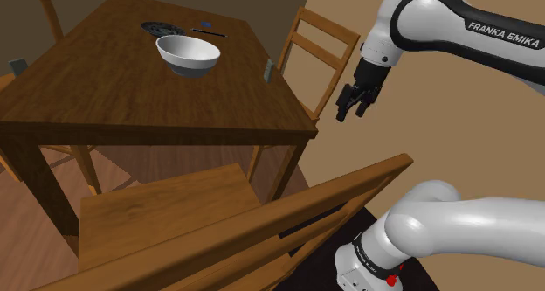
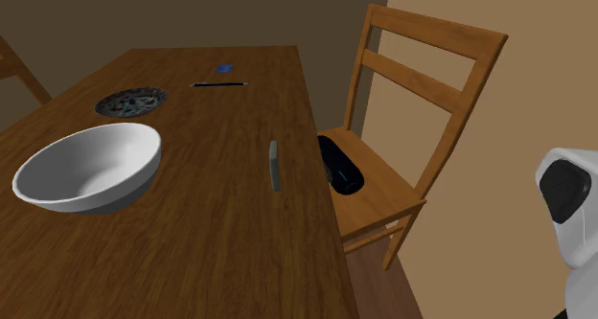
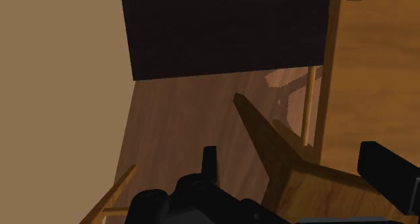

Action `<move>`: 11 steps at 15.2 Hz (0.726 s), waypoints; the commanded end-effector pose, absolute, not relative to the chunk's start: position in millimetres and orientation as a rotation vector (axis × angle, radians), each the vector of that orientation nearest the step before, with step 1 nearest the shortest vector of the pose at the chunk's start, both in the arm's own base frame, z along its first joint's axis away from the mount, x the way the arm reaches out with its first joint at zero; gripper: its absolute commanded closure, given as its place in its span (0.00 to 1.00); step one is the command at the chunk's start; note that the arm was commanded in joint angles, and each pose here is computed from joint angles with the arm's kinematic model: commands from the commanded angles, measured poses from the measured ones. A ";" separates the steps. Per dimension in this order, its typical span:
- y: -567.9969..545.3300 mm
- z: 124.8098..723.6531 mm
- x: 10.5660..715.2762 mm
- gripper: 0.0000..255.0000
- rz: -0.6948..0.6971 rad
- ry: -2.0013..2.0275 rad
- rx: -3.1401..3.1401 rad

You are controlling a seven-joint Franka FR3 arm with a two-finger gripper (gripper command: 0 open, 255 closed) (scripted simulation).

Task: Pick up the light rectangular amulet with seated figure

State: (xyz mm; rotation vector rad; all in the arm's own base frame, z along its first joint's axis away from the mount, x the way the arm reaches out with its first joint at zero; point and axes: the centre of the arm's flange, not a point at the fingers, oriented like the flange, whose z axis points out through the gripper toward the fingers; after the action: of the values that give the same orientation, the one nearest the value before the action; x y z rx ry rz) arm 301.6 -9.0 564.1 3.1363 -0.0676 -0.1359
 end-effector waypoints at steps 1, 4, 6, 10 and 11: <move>-9.0 564.1 301.6 0.00 -0.136 -0.068 3.136; -22.4 562.8 336.6 0.00 -0.112 0.069 3.143; -29.6 562.1 360.5 0.00 -0.097 0.160 3.144; -39.9 561.4 409.5 0.00 -0.065 0.342 3.138; -41.6 561.4 421.9 0.00 -0.057 0.388 3.135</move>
State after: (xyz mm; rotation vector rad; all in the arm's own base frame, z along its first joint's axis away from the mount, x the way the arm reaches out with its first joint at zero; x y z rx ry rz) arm 408.6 -39.6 561.3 3.1393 0.3369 -0.0657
